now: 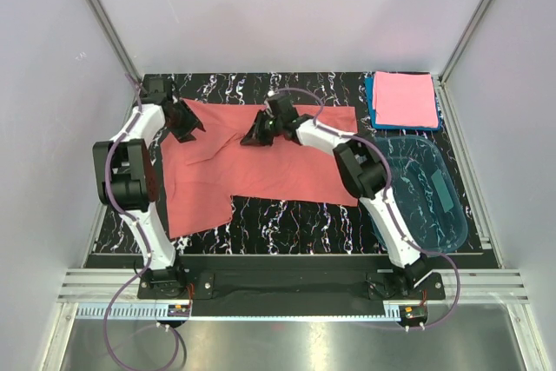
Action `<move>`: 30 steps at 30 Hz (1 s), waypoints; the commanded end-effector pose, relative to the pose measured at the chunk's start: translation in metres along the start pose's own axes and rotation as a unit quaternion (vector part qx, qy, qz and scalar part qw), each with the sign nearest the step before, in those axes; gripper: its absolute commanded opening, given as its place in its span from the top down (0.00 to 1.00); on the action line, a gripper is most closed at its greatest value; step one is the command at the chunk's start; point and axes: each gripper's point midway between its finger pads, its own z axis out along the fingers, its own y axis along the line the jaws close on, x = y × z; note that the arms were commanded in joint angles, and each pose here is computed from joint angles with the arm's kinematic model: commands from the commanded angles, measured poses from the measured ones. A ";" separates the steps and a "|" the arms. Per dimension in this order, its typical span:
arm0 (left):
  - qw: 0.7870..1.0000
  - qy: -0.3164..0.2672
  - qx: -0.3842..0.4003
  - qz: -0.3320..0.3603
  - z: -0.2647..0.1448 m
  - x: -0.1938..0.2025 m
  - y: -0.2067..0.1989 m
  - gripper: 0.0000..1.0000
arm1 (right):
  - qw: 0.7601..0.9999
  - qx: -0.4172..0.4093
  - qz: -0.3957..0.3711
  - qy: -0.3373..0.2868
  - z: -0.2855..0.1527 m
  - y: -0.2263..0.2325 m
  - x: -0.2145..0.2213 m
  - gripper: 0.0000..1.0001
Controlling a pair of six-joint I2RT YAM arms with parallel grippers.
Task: Fold and stack the t-shirts
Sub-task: Fold the tshirt
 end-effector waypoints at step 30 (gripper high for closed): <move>0.919 -0.041 -0.138 0.366 0.009 0.045 -0.018 0.53 | 0.997 -0.065 0.012 -0.047 0.010 0.050 0.006 0.75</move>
